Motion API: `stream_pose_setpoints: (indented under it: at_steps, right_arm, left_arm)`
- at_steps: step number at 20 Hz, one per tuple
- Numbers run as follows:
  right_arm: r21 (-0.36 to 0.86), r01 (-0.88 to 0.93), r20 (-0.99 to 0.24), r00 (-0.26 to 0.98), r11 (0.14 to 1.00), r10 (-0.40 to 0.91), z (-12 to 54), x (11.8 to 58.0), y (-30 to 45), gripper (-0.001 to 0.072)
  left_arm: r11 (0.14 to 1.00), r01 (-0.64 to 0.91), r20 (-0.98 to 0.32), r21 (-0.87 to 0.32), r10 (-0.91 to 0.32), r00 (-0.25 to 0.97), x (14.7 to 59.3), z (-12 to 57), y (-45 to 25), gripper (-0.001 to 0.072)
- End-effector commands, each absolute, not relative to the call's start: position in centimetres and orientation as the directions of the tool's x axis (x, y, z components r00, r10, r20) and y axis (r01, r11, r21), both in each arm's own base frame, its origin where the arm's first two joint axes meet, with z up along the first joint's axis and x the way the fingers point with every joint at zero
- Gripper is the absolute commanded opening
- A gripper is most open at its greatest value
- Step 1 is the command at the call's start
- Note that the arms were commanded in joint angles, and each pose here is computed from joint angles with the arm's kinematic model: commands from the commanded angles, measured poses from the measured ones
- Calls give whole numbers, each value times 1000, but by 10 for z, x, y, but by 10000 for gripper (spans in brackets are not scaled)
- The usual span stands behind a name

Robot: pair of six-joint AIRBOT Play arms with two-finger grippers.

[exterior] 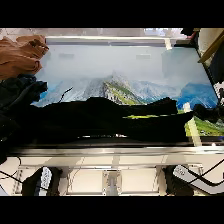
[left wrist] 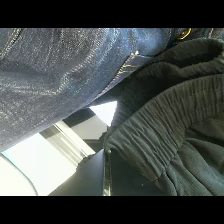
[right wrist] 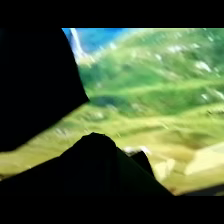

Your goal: Fold the clothes and pants, and hang the long-sleeved shirts on hangers.

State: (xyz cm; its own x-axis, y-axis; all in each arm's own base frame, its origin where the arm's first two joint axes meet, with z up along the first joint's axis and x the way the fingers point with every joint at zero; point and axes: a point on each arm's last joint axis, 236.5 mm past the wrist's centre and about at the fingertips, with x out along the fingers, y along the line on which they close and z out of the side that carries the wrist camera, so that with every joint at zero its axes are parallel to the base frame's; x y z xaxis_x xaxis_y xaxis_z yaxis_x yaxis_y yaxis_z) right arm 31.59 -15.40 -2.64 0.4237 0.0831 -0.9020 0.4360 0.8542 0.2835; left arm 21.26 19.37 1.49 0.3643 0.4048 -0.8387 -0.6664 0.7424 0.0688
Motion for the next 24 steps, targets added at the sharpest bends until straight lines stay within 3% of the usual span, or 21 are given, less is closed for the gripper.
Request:
stream_pose_setpoints:
  at_steps: [1, 2, 3, 7, 11, 13, 24]
  right_arm:
    - [367, 453, -859, 501, 812, 109, -31, 341, -154, 196]
    - [366, 439, -862, 492, 821, 121, -33, 339, -151, 423]
    - [355, 419, -866, 484, 836, 125, -30, 337, -150, 451]
    - [220, 433, -922, 386, 874, 41, 0, 283, -184, 450]
    - [325, 506, -936, 293, 799, 195, -41, 208, -164, 449]
    - [362, 542, -925, 307, 759, 223, -60, 202, -156, 449]
    - [426, 517, -904, 212, 743, 371, -111, 197, -133, 447]
  left_arm:
    - [736, -673, -844, 64, 400, 358, 211, 14, 193, 24]
    - [736, -674, -844, 63, 400, 357, 211, 14, 193, 24]
    - [736, -674, -845, 63, 399, 356, 210, 13, 193, 24]
    - [735, -675, -858, 66, 387, 337, 206, 10, 190, 24]
    - [735, -675, -859, 66, 386, 337, 206, 10, 190, 24]
    - [735, -675, -859, 66, 386, 337, 206, 10, 190, 24]
    - [736, -674, -859, 66, 386, 337, 206, 10, 190, 25]
